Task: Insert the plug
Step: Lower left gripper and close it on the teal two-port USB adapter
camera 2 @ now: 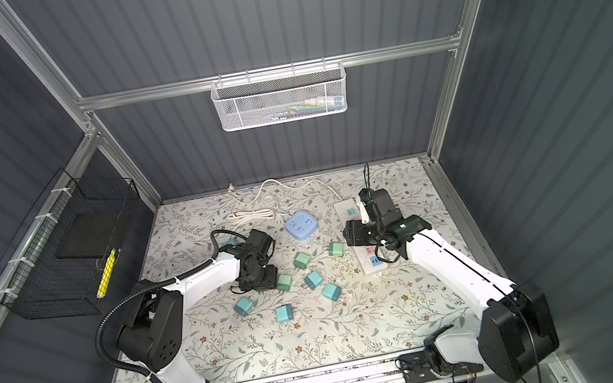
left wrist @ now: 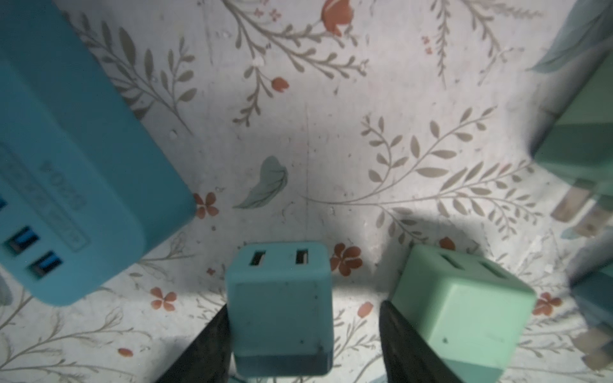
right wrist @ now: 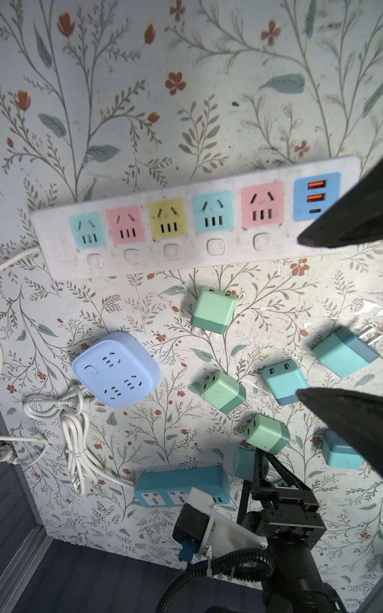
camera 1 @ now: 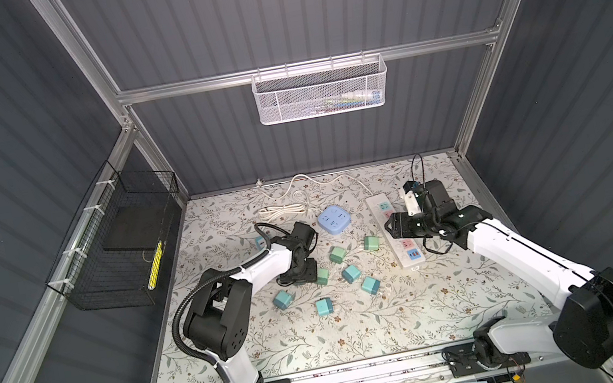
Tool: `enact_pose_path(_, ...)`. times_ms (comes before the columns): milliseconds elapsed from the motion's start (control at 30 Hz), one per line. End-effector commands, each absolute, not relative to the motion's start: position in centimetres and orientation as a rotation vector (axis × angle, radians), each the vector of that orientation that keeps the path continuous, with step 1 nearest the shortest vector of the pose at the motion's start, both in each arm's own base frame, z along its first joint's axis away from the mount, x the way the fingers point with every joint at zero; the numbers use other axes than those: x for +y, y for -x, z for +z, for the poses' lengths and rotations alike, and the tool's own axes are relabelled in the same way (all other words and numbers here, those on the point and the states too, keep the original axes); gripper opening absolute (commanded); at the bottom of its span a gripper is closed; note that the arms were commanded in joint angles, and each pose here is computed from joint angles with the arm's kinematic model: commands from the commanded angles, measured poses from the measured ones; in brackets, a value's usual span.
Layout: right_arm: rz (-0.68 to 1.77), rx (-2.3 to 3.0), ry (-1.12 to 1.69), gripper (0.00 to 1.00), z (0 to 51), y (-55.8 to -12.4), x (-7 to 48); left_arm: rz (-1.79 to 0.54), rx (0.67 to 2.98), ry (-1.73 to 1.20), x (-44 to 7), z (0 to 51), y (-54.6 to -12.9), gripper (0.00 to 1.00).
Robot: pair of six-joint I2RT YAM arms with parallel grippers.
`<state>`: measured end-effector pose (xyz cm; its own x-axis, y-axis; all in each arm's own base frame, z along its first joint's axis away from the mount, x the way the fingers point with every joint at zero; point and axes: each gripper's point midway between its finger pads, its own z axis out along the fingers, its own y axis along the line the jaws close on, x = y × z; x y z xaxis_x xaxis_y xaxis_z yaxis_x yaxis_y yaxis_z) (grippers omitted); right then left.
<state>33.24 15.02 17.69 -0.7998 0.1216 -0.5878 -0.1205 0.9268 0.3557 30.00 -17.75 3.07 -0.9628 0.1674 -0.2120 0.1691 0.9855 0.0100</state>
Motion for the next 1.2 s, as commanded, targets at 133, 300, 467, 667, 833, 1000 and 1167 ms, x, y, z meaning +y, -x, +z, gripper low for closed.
enact_pose_path(133,0.510,2.462,-0.005,0.65,17.2,-33.3,15.3,0.107,2.939,-0.184,-15.8,2.4,-29.4,0.64)
enact_pose_path(300,0.519,2.474,-0.023,0.60,16.7,-33.4,15.4,0.002,3.001,-0.242,-17.4,0.6,-28.9,0.52)
enact_pose_path(467,0.508,2.502,-0.050,0.63,16.2,-33.3,15.3,0.050,3.000,-0.209,-16.5,0.7,-28.4,0.53)
enact_pose_path(667,0.513,2.489,-0.004,0.60,16.6,-33.3,15.6,0.100,2.968,-0.218,-15.4,2.6,-28.1,0.59)
enact_pose_path(833,0.527,2.419,-0.022,0.61,17.4,-33.3,15.3,0.113,2.988,-0.269,-15.3,2.3,-27.7,0.57)
enact_pose_path(1000,0.521,2.413,-0.023,0.61,17.8,-33.3,15.2,0.091,2.963,-0.301,-16.0,2.0,-28.7,0.57)
enact_pose_path(1167,0.517,2.418,-0.033,0.61,17.8,-32.9,14.9,0.135,2.935,-0.314,-15.8,1.9,-29.6,0.56)
